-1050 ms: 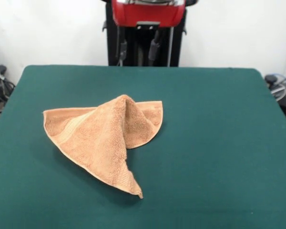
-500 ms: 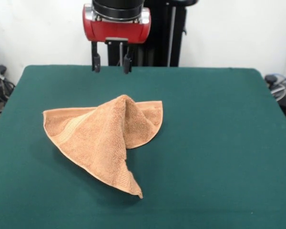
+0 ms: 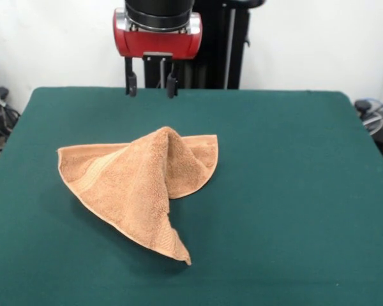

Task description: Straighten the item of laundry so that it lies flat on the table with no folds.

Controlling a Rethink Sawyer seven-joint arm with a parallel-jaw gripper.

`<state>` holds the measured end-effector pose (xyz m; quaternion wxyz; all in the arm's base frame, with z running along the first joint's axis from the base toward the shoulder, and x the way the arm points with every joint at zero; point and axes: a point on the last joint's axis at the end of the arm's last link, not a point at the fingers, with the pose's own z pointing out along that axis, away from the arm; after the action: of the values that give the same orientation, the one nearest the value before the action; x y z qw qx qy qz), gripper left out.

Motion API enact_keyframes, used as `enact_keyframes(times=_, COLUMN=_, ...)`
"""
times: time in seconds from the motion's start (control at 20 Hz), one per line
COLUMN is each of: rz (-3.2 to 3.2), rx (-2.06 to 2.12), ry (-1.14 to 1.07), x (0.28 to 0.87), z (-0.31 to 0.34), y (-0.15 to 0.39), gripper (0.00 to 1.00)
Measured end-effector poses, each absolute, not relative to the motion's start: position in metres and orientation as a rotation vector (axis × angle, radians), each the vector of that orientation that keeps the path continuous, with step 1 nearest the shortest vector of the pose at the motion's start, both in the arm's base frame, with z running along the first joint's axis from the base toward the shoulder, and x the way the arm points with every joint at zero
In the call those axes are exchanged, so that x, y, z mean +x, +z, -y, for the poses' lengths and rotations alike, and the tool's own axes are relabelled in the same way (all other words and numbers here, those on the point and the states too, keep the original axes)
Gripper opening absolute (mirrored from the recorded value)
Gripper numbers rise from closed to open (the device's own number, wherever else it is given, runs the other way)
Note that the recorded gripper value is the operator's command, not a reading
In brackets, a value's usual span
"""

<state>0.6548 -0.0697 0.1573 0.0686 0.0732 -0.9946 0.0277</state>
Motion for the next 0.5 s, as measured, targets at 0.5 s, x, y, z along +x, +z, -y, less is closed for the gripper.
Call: enact_keyframes(times=0.5, rz=2.98, rx=0.193, ry=0.051, x=0.638, z=0.07, y=0.148, gripper=1.0)
